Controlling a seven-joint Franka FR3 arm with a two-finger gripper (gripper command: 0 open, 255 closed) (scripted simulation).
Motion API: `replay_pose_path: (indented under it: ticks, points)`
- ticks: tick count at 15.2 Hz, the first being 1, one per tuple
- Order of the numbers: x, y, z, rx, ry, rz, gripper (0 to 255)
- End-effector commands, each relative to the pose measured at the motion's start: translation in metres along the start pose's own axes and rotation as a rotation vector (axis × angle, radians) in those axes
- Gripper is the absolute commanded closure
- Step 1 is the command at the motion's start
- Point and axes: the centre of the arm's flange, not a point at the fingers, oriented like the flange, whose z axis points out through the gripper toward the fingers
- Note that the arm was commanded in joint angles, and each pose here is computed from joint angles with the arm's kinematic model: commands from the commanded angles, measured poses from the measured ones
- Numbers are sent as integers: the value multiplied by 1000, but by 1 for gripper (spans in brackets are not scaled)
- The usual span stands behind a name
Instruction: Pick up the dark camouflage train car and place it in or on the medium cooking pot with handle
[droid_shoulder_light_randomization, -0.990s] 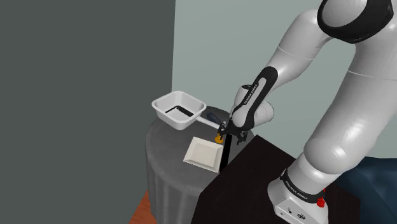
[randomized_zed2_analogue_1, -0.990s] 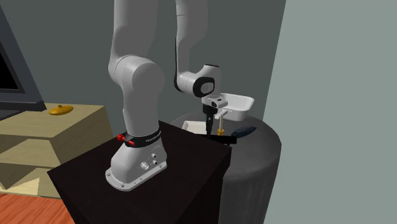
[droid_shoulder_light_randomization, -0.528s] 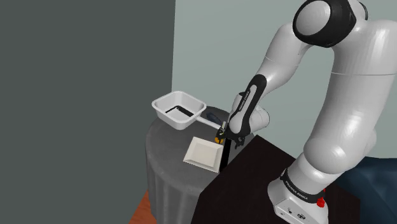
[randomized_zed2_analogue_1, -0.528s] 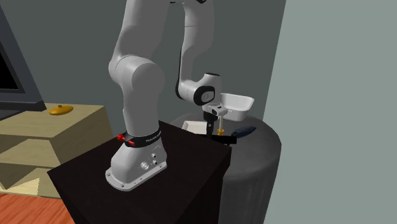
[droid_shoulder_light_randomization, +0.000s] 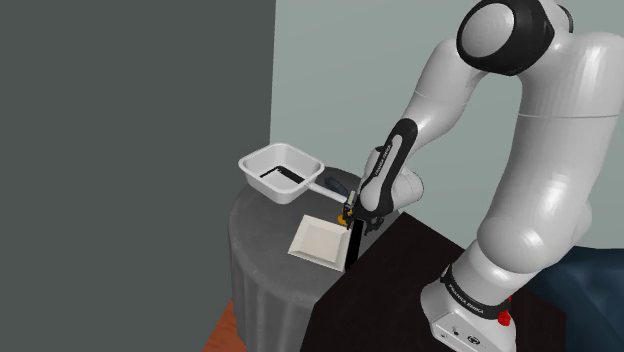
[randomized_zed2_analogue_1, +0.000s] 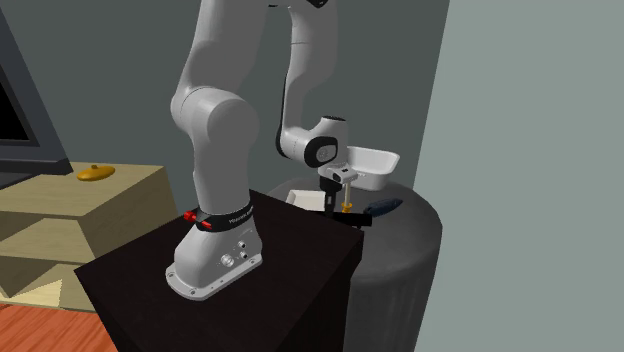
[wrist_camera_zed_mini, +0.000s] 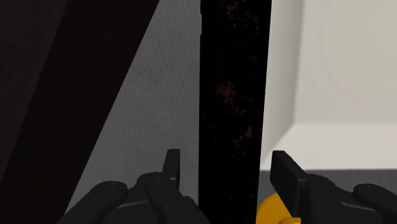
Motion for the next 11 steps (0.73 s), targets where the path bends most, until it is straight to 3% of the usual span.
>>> replay_pose_path:
  ticks: [1,11]
  points:
    - [0,0,0,0,0,0,255]
    - [0,0,-11,0,0,0,255]
